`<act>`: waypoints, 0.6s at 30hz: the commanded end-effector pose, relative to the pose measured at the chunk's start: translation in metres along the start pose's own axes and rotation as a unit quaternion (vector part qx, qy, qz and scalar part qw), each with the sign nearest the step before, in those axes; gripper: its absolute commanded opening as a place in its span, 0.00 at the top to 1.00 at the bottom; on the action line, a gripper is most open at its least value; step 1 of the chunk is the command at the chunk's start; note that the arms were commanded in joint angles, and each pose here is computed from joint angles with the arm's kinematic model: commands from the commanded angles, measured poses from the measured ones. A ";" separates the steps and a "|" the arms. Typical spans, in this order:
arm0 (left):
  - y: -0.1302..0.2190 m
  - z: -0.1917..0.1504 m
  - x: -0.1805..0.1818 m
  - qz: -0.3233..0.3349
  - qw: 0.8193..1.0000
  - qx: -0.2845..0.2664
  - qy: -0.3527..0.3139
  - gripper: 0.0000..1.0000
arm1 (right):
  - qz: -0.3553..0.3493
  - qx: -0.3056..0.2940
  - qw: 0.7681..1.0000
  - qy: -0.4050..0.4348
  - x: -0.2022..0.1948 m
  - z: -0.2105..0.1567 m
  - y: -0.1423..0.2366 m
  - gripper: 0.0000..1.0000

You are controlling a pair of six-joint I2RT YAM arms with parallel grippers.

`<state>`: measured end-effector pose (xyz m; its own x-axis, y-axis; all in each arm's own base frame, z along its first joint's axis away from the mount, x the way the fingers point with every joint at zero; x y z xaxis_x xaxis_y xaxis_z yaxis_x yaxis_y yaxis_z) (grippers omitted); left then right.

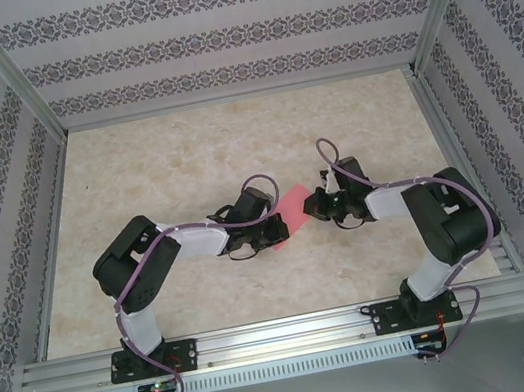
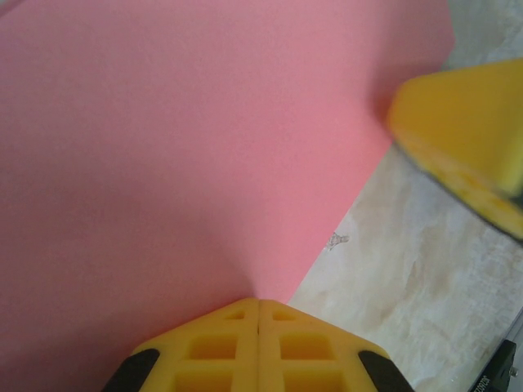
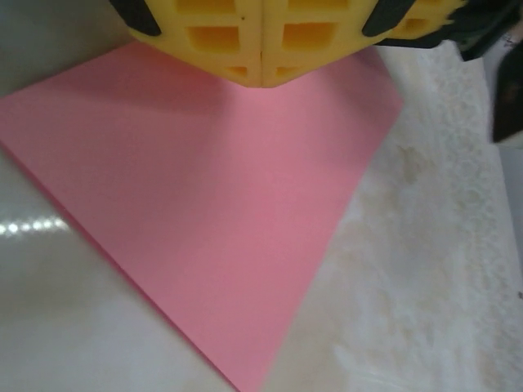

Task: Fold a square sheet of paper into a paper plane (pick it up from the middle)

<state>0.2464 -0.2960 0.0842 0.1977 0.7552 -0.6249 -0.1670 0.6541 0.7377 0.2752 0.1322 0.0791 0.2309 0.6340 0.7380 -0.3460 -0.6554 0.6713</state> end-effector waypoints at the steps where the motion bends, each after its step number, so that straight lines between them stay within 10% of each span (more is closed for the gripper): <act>1: 0.000 -0.017 0.018 0.053 0.997 0.048 -0.005 1.00 | -0.004 0.005 1.000 -0.002 0.001 0.004 -0.008 1.00; 18: -0.012 0.039 -0.025 -0.053 0.989 -0.005 -0.137 0.98 | -0.066 0.037 0.997 0.009 -0.008 0.013 -0.017 1.00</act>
<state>0.2749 -0.3243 0.1132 0.4404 0.6594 -0.6093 -0.1640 0.7263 0.6676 0.2942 0.1387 0.0770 0.2217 0.6782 0.7006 -0.2798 -0.6440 0.7120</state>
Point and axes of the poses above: each hand's point on the last joint's axis, 136 mm out from that joint toward the fingers, its own y axis back along the fingers, its own x axis along the line the jaws close on, z = x × y, the point moved 9 cm from there along y, back along the fingers, and after that the axes turned 9 degrees about -y, right-handed, at the moved point
